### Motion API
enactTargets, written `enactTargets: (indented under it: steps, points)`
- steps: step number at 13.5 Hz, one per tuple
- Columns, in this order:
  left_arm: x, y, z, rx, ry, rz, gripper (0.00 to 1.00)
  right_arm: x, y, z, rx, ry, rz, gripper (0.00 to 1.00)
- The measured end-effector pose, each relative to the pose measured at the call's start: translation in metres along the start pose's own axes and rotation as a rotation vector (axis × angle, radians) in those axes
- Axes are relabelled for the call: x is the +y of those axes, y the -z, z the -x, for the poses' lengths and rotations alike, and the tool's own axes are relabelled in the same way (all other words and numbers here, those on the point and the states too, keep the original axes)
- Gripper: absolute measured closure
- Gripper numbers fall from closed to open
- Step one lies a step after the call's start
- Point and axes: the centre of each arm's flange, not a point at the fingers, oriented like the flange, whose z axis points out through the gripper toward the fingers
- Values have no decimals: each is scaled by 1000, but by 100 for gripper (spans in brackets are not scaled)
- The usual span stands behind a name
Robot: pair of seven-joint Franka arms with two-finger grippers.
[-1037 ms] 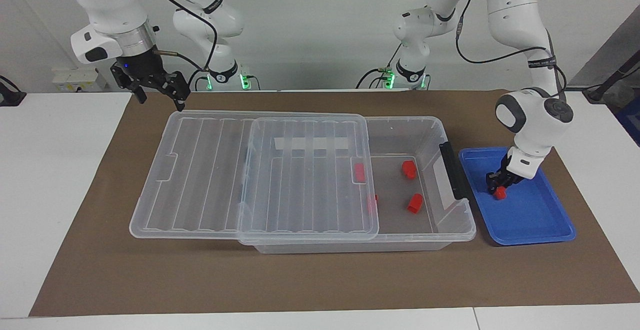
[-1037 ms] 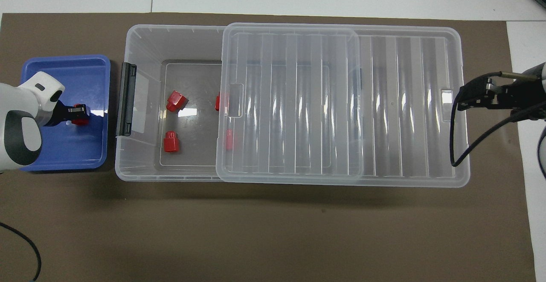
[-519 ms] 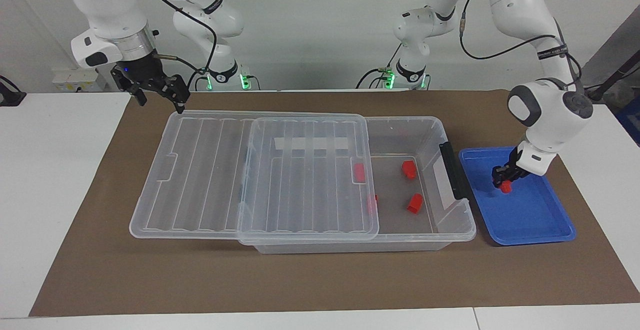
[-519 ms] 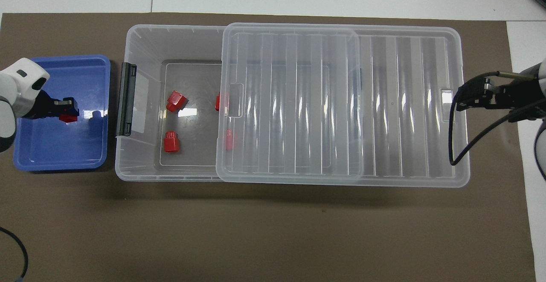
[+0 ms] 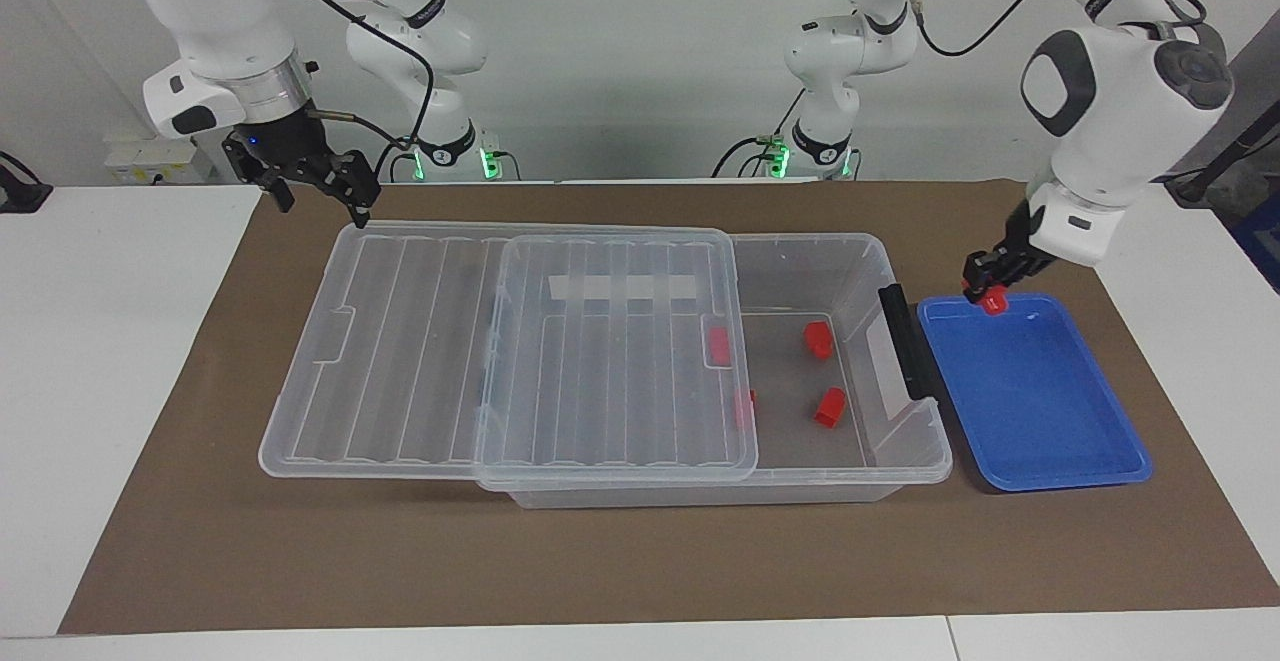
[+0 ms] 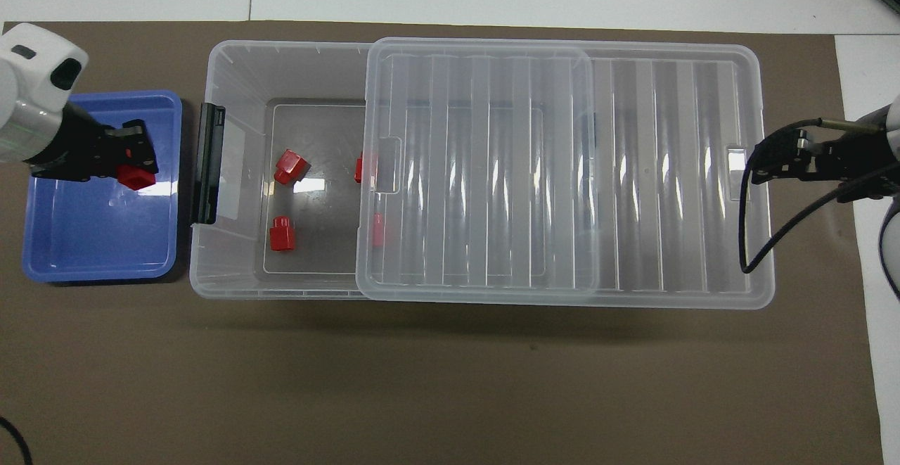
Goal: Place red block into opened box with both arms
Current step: 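Carry the red block with the left gripper into the open box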
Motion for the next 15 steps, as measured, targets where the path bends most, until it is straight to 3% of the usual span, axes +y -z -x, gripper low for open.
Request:
enactTargets:
  steps: [3,6,9,15]
  points:
    - [77,-5,31,17,65,19,66,0,0,0,0,0,0,0]
    - [102,-26,31,69,78,56,66,0,0,0,0,0,0,0]
    - [128,-75,42,96,75,68,66,0,0,0,0,0,0,0]
    - [152,-156,55,118,3,-50,66,0,0,0,0,0,0,0]
